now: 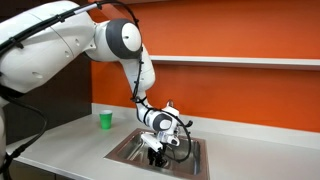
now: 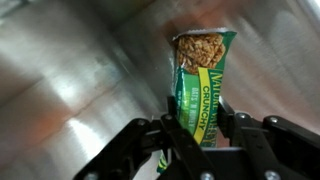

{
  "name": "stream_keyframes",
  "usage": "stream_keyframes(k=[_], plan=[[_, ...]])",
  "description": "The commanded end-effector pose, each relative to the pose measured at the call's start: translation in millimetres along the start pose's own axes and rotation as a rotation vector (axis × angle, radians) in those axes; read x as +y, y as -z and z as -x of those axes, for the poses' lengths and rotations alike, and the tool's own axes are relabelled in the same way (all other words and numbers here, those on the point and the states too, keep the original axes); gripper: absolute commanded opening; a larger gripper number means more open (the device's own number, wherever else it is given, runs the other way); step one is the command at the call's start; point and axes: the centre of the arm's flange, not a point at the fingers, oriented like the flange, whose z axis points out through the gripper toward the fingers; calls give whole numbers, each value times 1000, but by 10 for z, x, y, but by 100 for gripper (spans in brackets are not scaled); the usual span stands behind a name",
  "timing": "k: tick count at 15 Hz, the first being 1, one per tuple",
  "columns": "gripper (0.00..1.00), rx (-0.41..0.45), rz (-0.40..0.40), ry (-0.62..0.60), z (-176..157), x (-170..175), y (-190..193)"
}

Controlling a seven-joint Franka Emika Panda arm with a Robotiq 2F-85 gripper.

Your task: Pick up the snack from the sink and place it on the counter

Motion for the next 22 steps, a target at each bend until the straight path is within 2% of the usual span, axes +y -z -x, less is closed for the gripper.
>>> stream_keyframes(k=[1,10,22], plan=[[16,-23,-5,2,-73,-38,-3],[16,25,10,-2,28,-40,280],[16,105,47,22,178,-128,847]])
